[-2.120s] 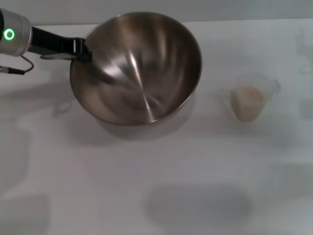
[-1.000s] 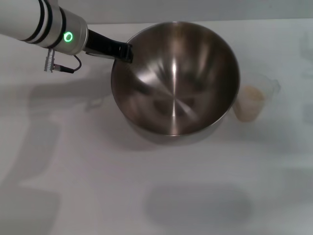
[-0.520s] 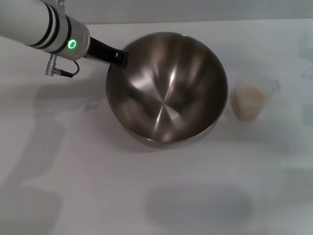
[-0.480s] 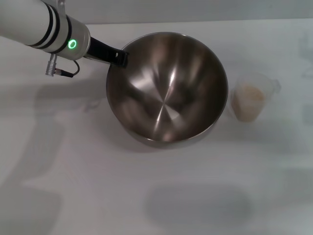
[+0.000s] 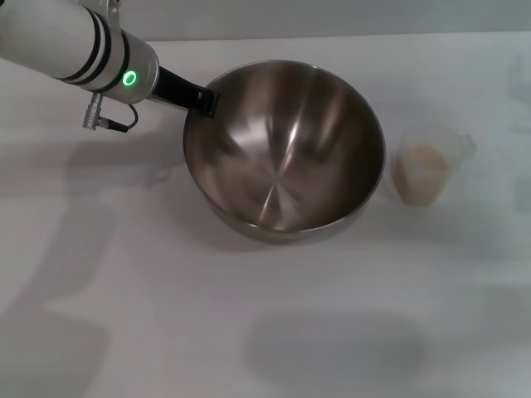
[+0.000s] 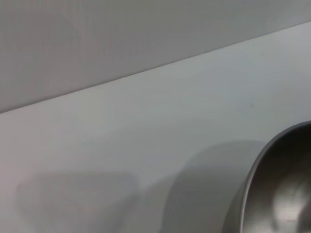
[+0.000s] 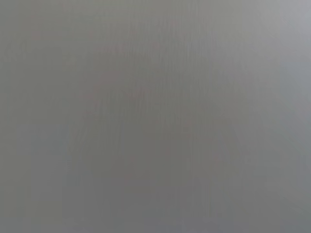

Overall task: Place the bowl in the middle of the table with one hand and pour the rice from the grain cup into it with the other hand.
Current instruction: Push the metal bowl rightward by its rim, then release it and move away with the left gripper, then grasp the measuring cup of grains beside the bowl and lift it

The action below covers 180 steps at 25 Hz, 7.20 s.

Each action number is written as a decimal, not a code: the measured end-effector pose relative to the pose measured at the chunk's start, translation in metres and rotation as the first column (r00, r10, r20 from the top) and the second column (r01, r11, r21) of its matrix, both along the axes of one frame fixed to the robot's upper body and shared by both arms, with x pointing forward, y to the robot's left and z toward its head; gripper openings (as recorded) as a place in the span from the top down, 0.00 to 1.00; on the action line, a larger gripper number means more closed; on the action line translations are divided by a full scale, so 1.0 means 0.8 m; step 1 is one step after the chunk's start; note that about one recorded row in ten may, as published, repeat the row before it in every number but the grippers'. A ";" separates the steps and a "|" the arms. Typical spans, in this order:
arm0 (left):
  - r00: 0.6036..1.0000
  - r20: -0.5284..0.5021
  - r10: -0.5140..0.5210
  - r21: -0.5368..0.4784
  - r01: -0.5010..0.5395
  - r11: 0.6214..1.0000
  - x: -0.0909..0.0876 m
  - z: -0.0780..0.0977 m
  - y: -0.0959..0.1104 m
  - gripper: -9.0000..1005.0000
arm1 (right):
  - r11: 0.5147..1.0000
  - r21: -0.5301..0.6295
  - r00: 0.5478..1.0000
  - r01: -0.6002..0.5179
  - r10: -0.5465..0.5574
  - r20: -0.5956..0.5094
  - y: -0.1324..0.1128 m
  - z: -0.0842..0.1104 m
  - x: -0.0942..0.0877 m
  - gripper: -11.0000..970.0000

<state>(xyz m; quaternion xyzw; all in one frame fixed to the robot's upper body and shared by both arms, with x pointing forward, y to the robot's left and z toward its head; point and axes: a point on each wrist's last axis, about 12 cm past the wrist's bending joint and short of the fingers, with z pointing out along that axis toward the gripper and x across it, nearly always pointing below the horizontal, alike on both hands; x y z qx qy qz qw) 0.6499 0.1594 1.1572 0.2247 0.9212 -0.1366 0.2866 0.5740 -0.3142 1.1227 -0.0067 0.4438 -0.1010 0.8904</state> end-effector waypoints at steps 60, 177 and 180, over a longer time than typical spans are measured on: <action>0.213 0.792 0.572 -0.572 -0.068 0.817 -0.090 -0.068 0.158 0.46 | 0.999 0.001 0.994 0.035 -0.034 -0.105 -0.013 -0.042 -0.043 0.43; 0.144 0.841 0.522 -0.524 -0.022 0.851 -0.128 -0.074 0.165 0.13 | 0.933 -0.044 0.686 -0.356 0.229 -0.690 0.018 -0.164 -0.111 0.44; 0.142 0.841 0.522 -0.525 -0.020 0.851 -0.128 -0.074 0.165 0.13 | 0.933 -0.047 0.687 -0.356 0.227 -0.691 0.017 -0.163 -0.110 0.44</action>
